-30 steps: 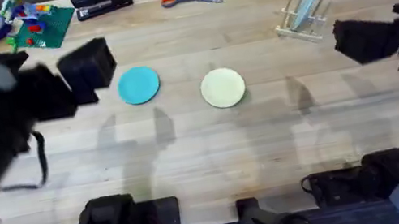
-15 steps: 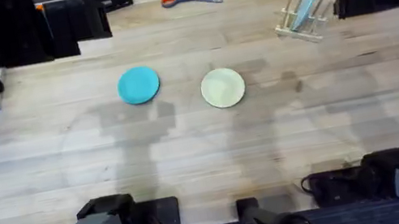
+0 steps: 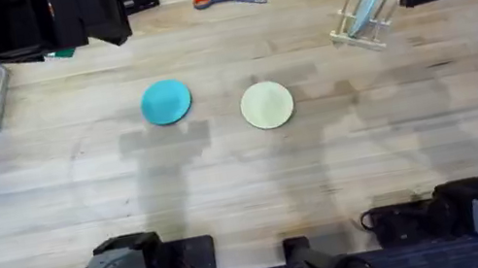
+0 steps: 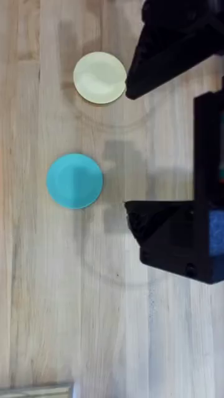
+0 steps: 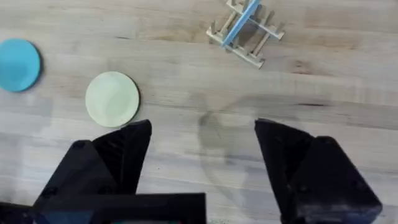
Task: Pick up the plates from the table one by one and place each into a slot on the dish rack.
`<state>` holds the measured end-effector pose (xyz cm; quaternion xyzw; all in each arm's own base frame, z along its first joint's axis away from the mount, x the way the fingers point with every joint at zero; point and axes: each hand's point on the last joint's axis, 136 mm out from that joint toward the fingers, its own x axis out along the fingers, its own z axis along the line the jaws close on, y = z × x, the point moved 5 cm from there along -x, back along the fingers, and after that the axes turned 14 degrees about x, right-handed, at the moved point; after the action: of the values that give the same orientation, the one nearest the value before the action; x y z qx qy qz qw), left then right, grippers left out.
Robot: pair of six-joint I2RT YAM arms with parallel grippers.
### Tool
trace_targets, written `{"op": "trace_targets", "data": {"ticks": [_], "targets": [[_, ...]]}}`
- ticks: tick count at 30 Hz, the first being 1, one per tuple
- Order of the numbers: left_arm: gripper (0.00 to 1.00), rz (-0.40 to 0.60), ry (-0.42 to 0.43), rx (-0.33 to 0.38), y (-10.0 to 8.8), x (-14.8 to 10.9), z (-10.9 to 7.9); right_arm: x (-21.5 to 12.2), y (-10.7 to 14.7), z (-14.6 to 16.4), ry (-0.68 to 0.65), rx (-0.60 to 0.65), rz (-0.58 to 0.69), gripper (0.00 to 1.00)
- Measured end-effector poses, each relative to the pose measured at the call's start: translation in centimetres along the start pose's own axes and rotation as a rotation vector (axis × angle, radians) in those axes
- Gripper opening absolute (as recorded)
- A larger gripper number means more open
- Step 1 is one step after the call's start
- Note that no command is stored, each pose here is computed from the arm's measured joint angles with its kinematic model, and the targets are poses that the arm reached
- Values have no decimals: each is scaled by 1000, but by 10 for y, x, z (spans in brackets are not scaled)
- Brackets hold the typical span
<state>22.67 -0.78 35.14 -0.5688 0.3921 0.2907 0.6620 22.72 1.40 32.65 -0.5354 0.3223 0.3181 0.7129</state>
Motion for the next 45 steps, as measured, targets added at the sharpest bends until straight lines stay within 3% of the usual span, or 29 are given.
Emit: {"op": "trace_targets", "data": {"ticks": [2, 3, 7, 8, 9, 17, 20, 28, 31, 32, 37, 45], "targets": [[961, 0, 0, -3, 0, 0, 0, 0, 0, 0, 1, 0, 1, 995], [859, 0, 2, -5, 0, 0, 0, 0, 0, 0, 0, 0, 2, 994], [223, 1, 6, -4, 0, 0, -1, 0, 1, 0, 1, 0, 4, 994], [93, 1, 9, -2, 0, 0, -1, 0, 1, 0, 1, 1, 4, 994], [54, 0, 14, -3, 0, 0, -2, 0, 1, 0, 1, 0, 4, 995], [42, -4, 37, -4, 0, 0, -5, 0, 1, 0, 1, 1, 4, 993], [42, 20, 121, -8, 5, -1, -15, 0, 1, 0, 1, 0, 5, 994], [43, 7, 211, -13, 4, 1, -26, 0, 1, 0, 1, 0, 4, 995], [43, 15, 275, -19, 5, 14, -33, 0, 1, 0, 1, 0, 4, 995], [43, 33, 344, -29, 9, 34, -40, 0, 1, 0, 1, 0, 4, 995], [42, 52, 454, -48, 16, 64, -51, 0, 1, 0, 1, 0, 5, 995], [42, 71, 548, -79, 27, 90, -61, 0, 1, 0, 1, 0, 5, 995]]}}
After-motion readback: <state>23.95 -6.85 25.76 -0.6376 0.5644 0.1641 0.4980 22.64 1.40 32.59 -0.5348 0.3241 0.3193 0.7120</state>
